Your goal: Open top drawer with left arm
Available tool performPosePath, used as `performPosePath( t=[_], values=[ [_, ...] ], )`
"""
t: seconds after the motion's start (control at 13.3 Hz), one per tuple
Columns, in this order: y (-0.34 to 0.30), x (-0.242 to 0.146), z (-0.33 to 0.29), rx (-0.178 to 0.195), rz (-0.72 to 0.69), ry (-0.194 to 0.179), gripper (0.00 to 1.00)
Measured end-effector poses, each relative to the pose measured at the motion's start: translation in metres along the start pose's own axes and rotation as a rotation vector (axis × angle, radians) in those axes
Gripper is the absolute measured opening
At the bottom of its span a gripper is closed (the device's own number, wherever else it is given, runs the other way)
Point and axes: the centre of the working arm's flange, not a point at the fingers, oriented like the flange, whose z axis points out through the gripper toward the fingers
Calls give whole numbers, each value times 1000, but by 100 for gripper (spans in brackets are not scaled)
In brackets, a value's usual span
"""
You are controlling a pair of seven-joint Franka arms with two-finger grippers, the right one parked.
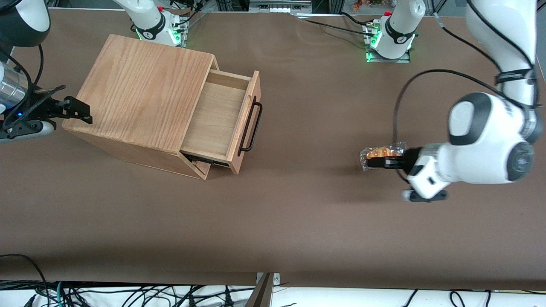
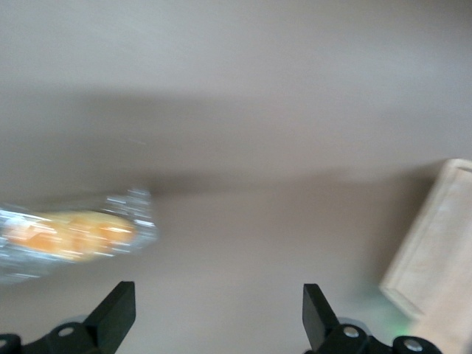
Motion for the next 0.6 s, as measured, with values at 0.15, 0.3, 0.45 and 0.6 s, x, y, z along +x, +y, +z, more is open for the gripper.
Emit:
performPosePath(
  t=[0.15,0.3,0.45,0.6],
  values=[
    [-43,4,-9,71,42,11,100],
    [-73,5,-16,138,79,11,100],
    [-98,4,-27,189,82,12,100],
    [-112,-9,-55,211,69,44,100]
  ],
)
